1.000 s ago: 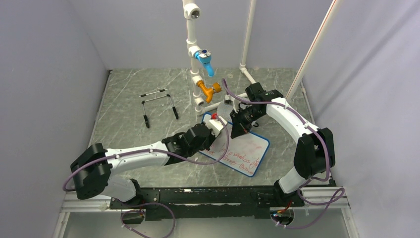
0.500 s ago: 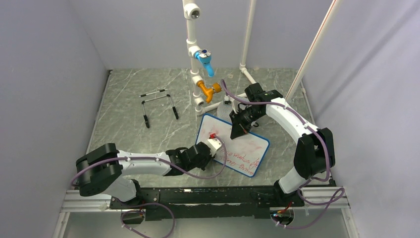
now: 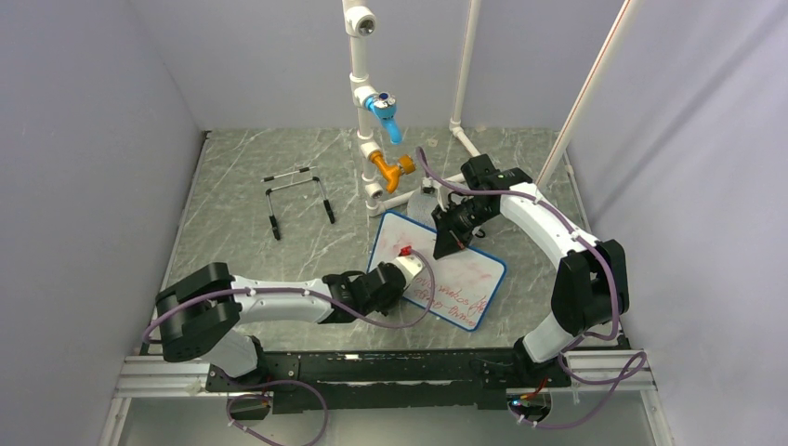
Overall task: Erase the whiteboard
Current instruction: Erase the whiteboard at the center of the board.
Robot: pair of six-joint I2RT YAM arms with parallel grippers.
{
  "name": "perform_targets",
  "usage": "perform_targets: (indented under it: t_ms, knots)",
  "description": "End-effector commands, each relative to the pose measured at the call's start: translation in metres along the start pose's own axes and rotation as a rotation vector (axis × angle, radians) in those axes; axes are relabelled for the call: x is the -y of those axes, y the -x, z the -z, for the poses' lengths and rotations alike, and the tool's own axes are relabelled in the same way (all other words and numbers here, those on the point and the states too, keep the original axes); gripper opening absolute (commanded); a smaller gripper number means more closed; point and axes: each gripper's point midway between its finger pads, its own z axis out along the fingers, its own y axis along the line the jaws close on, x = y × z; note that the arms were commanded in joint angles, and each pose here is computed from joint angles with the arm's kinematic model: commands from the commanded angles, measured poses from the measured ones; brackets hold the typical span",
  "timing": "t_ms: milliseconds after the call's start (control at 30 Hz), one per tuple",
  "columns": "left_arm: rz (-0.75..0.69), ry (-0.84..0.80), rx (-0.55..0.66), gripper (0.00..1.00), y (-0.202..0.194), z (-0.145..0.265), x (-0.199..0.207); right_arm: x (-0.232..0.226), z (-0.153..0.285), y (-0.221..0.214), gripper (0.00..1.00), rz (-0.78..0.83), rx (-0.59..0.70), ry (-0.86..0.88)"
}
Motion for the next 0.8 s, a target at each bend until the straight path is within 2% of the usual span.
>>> perform_targets:
  t_ms: [0,233,367,567,767]
  knots:
    - [0.036,0.131,0.138,0.0,0.061,0.001,-0.034,-0.016,0.001,0.019,0.0,0.155,0.08,0.067]
    - [0.024,0.112,0.271,0.0,0.126,0.023,-0.039,-0.016,0.001,0.019,0.0,0.155,0.079,0.066]
    - [0.021,0.099,0.277,0.0,0.135,0.029,-0.039,-0.015,0.002,0.019,0.0,0.156,0.08,0.063]
    - [0.028,0.091,0.231,0.0,0.111,0.024,-0.037,-0.015,0.001,0.018,0.0,0.155,0.078,0.065]
    - [0.044,-0.017,0.133,0.0,0.067,0.009,-0.015,-0.016,0.001,0.018,0.0,0.156,0.079,0.066]
